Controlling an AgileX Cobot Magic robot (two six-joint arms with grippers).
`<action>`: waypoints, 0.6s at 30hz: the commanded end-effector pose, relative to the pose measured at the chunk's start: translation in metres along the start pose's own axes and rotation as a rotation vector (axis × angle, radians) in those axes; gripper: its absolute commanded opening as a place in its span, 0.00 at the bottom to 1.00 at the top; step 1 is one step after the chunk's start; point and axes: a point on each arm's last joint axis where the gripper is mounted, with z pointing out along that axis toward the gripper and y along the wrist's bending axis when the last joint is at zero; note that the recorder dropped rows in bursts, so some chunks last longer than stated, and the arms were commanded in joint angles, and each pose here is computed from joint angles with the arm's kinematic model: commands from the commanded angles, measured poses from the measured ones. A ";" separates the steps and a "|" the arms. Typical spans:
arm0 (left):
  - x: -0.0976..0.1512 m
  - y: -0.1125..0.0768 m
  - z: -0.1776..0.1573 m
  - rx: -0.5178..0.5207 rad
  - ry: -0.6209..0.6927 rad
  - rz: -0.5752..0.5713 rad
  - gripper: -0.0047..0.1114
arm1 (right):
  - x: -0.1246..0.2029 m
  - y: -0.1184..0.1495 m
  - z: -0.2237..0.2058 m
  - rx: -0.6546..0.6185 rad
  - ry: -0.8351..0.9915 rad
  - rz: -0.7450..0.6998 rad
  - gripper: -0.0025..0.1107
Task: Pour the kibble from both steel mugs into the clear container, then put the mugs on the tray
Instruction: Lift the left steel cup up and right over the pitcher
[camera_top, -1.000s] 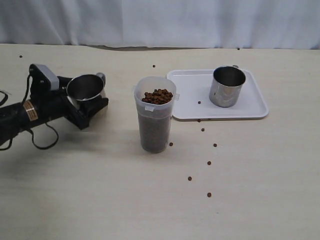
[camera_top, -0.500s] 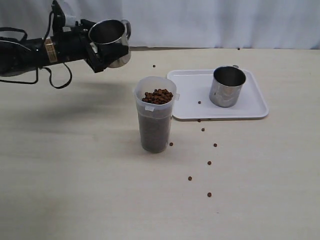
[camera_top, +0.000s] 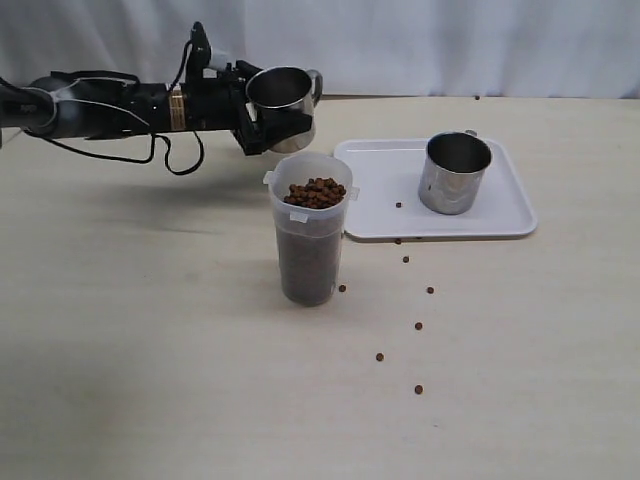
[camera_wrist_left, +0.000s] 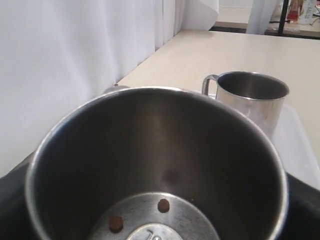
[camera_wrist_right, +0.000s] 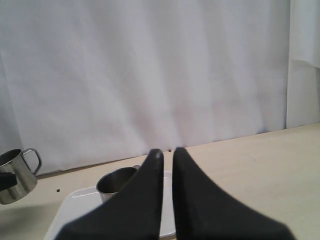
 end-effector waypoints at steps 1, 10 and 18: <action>-0.012 -0.004 0.019 0.020 0.013 0.013 0.04 | 0.001 0.000 0.000 0.006 0.001 0.005 0.07; -0.016 -0.021 0.047 0.066 0.007 0.015 0.04 | 0.001 0.000 0.000 0.006 0.001 0.005 0.07; -0.008 -0.027 0.062 0.038 0.000 -0.021 0.04 | 0.001 0.000 0.000 0.006 0.001 0.005 0.07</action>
